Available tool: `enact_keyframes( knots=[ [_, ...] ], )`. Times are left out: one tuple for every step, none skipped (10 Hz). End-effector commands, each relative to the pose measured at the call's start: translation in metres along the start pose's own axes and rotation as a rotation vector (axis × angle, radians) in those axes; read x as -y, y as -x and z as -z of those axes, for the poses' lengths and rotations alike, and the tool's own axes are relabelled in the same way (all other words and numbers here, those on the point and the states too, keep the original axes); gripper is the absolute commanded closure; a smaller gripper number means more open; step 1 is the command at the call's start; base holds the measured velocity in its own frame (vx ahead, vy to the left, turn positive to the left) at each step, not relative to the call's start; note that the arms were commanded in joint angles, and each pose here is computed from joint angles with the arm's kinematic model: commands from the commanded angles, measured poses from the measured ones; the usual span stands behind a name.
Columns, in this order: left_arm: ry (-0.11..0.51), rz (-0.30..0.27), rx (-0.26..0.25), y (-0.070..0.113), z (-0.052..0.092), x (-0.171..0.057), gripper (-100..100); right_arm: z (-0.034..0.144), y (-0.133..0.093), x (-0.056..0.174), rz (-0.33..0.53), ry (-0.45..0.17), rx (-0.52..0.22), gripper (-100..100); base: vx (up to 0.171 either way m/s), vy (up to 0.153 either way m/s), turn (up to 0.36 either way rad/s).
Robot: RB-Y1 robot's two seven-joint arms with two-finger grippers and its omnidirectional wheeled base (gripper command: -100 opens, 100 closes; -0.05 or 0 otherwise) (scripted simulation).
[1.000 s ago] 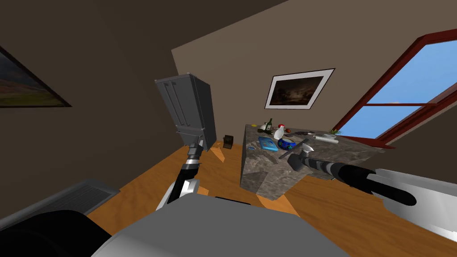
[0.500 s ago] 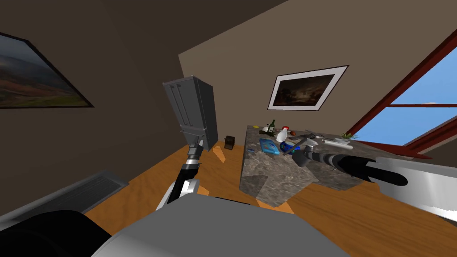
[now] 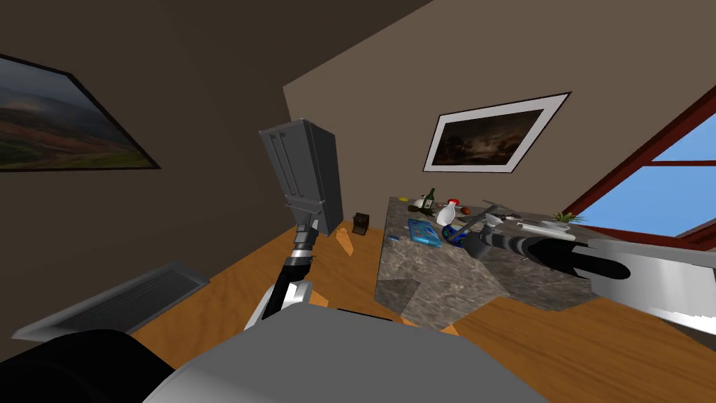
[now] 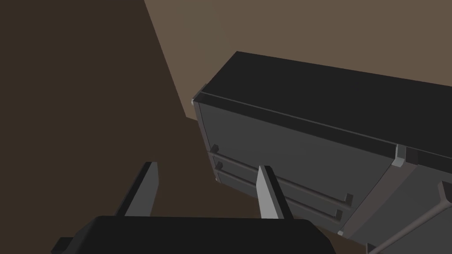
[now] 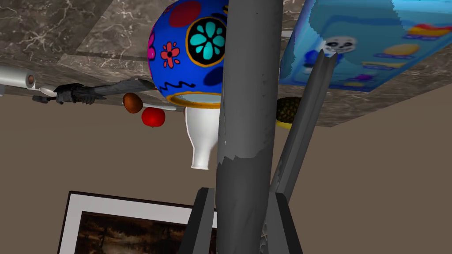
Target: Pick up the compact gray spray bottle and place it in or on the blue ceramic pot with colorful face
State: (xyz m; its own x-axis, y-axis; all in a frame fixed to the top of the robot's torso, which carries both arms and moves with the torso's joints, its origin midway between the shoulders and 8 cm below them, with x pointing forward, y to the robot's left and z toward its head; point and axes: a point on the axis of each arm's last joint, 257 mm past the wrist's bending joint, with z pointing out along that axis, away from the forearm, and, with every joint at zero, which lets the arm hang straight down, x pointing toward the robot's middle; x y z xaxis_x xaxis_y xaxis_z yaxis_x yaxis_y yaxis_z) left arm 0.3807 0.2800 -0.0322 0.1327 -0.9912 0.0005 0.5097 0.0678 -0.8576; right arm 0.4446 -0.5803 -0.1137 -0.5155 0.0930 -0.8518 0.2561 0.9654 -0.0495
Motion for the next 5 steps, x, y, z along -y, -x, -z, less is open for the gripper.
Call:
enact_keyframes(
  knots=[
    [0.000, 0.000, 0.000, 0.0000, 0.0000, 0.0000, 0, -0.0024, 0.0192, 0.0150, -0.031, -0.044, 0.017, 100, 0.077, -0.103, 0.156],
    [0.000, 0.000, 0.000, 0.0000, 0.0000, 0.0000, 0, -0.0024, 0.0192, 0.0150, -0.031, -0.044, 0.017, 100, 0.067, -0.119, 0.118],
    [0.000, 0.000, 0.000, 0.0000, 0.0000, 0.0000, 0, -0.0028, 0.0279, 0.0218, -0.045, -0.065, 0.026, 100, 0.045, -0.097, 0.089],
    [0.000, 0.000, 0.000, 0.0000, 0.0000, 0.0000, 0, -0.0028, 0.0279, 0.0218, -0.045, -0.065, 0.026, 100, 0.038, -0.063, 0.026],
    [0.000, 0.000, 0.000, 0.0000, 0.0000, 0.0000, 0, -0.0028, 0.0279, 0.0218, -0.044, -0.065, 0.026, 100, 0.017, -0.021, -0.014]
  ],
)
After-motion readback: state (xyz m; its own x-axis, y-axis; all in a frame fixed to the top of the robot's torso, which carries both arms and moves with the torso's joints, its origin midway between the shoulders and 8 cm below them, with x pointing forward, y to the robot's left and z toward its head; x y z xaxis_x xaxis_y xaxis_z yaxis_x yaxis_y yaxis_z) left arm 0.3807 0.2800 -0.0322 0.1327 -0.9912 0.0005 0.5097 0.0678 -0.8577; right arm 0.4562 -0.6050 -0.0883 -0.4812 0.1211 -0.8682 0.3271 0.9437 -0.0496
